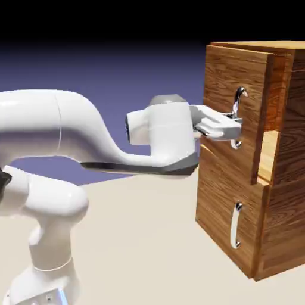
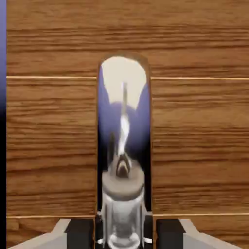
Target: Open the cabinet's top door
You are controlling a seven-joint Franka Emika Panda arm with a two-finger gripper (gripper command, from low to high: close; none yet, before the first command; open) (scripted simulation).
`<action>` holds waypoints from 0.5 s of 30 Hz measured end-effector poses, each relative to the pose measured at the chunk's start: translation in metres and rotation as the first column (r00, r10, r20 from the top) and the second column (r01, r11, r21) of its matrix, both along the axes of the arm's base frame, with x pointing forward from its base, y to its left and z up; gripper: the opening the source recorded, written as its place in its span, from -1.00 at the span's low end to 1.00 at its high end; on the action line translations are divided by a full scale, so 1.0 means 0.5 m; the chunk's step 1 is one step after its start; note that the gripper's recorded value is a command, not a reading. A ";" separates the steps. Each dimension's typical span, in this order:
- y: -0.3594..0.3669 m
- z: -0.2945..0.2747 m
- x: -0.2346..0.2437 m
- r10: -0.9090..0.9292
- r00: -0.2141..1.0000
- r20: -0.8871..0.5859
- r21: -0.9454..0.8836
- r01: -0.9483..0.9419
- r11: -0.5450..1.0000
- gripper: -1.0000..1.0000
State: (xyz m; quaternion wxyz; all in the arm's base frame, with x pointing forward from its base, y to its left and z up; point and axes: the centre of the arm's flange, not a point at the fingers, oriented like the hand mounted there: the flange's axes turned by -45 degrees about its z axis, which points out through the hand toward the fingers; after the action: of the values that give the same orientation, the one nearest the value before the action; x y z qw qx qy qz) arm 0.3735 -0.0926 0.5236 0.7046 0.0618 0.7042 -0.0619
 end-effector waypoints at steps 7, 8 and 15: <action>0.076 0.000 -0.082 -0.179 0.984 0.000 0.000 0.179 0.984 -1.00; 0.088 0.000 -0.092 -0.204 0.979 0.000 0.000 0.204 0.979 -1.00; 0.173 0.000 -0.153 -0.364 0.931 0.000 0.000 0.364 0.931 -1.00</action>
State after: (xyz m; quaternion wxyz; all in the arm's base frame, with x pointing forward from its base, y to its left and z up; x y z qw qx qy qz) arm 0.2969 -0.0062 0.5236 0.6807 0.1913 0.6807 -0.1915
